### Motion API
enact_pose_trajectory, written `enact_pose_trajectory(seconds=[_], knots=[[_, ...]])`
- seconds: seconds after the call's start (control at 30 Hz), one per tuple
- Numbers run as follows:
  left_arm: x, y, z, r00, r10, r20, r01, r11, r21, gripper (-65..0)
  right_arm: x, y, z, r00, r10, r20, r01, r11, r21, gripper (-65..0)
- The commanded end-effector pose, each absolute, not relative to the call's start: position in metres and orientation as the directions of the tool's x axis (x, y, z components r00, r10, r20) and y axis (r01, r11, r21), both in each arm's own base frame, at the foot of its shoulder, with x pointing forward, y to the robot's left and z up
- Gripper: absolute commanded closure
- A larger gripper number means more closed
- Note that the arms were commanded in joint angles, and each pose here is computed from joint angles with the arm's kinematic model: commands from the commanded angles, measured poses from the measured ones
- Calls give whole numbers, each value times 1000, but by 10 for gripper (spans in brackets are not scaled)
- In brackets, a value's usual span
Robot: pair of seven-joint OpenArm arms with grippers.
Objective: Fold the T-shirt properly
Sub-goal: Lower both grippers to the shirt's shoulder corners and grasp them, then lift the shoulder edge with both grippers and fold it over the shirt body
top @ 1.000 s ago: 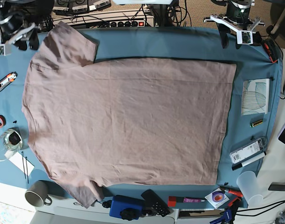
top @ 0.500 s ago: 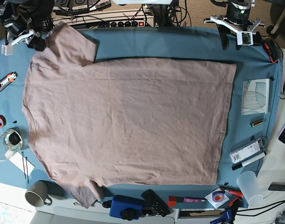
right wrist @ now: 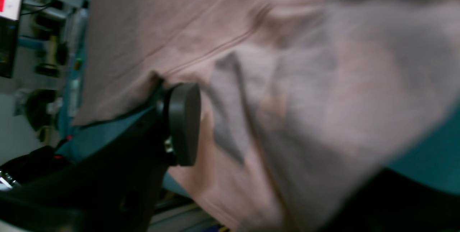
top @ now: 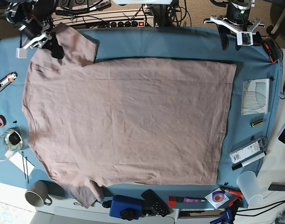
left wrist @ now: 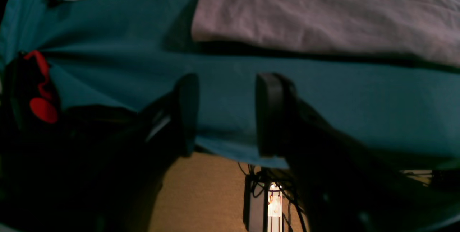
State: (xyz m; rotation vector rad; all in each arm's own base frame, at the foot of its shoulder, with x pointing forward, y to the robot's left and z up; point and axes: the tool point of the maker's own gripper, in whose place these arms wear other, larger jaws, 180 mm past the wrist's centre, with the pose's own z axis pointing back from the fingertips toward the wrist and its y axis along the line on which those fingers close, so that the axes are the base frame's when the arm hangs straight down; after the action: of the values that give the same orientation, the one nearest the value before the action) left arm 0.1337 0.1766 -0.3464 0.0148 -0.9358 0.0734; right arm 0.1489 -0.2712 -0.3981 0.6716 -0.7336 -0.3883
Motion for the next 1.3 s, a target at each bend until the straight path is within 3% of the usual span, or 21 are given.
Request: enact_pose_trajectory(seconds=[0.0, 0.23, 0.43, 0.93, 1.17, 1.27], knots=[[142, 176, -335, 548, 72, 833, -72, 997, -39, -263, 113, -262, -427, 815, -463, 349, 162, 760, 630, -291], [176, 174, -326, 486, 196, 852, -124, 980, -155, -263, 112, -262, -427, 818, -459, 346, 161, 761, 628, -291], [195, 190, -321, 436, 238, 868, -210, 965, -159, -263, 107, -260, -430, 839, -440, 320, 160, 762, 628, -291], [209, 236, -399, 535, 361, 764, -372, 913, -170, -263, 103, -258, -431, 850, -430, 305, 161, 762, 627, -291], [202, 196, -407, 615, 462, 638, -238, 881, -408, -263, 105, -258, -430, 849, -430, 307, 159, 762, 628, -291], [205, 179, -400, 609, 482, 630, -182, 858, -480, -263, 105, -258, -430, 849, -430, 307, 159, 762, 628, -291]])
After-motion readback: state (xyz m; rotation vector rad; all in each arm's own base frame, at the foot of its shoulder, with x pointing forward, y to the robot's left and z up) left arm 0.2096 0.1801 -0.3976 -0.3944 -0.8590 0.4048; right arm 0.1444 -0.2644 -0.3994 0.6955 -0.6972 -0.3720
